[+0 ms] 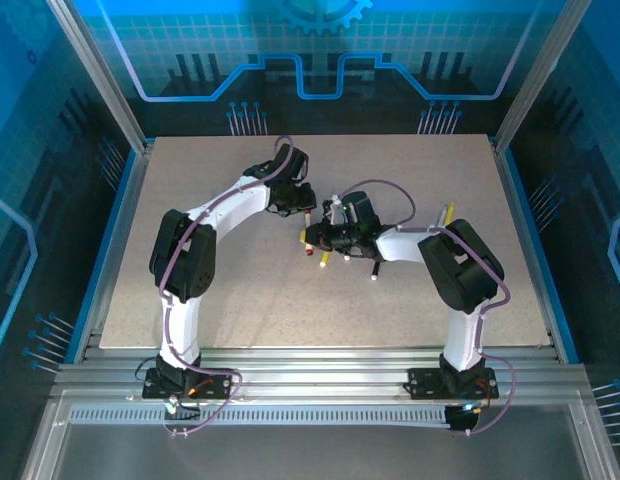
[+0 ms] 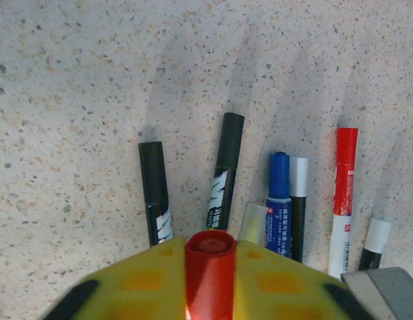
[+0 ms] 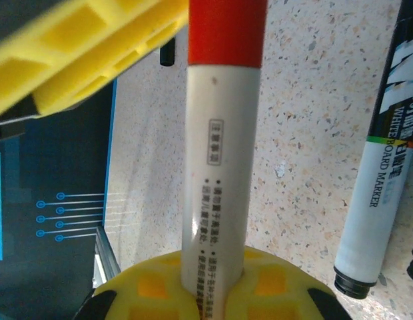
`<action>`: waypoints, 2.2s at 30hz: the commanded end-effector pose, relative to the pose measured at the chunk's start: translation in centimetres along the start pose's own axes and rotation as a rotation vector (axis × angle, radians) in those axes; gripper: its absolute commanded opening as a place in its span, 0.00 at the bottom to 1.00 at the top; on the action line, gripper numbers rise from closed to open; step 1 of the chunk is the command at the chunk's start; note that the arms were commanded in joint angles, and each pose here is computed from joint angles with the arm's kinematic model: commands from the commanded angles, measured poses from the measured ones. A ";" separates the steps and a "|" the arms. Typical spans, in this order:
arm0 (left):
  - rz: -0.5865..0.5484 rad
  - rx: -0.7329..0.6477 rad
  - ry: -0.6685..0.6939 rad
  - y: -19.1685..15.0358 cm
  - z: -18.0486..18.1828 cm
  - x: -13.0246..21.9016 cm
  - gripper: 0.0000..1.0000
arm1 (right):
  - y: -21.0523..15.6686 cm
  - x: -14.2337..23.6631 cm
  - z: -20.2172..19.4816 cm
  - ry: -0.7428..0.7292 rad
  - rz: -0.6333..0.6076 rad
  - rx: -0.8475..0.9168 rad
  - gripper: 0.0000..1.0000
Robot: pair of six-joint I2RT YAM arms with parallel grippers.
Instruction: Open the pen caps
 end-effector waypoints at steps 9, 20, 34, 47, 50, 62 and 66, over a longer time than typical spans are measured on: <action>0.007 0.010 0.009 -0.6 0.2 0.0 0.22 | 0.7 0.3 2.9 0.042 -0.010 0.108 0.00; -0.082 0.017 0.071 1.9 0.6 -0.6 0.00 | -2.9 0.0 3.9 0.055 0.077 0.110 0.00; -0.239 0.089 0.099 10.7 0.8 0.5 0.00 | -12.2 4.1 5.8 -0.027 0.223 0.123 0.00; -0.202 0.109 0.265 8.6 7.7 1.8 0.00 | -1.9 10.0 -1.9 -0.543 0.077 0.173 0.00; -0.208 0.091 0.343 8.3 9.4 2.0 0.00 | -0.1 11.7 -4.9 -0.664 0.072 0.130 0.00; -0.129 0.099 0.474 7.2 14.4 0.1 0.00 | 3.6 18.5 -12.3 -0.956 0.019 0.001 0.00; -0.099 0.109 0.497 7.1 15.1 -0.6 0.00 | 4.2 20.1 -14.5 -0.978 0.005 -0.071 0.00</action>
Point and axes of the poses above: each hand's point on the last joint's axis, 136 mm out from that joint toward the fingers, its own x axis back along the fingers, its own z axis along the line the jaws close on, y = z × x, the point moved 5 cm from there along x, back along the fingers, and after that the axes turned 10 degrees about x, right-handed, at the moved point
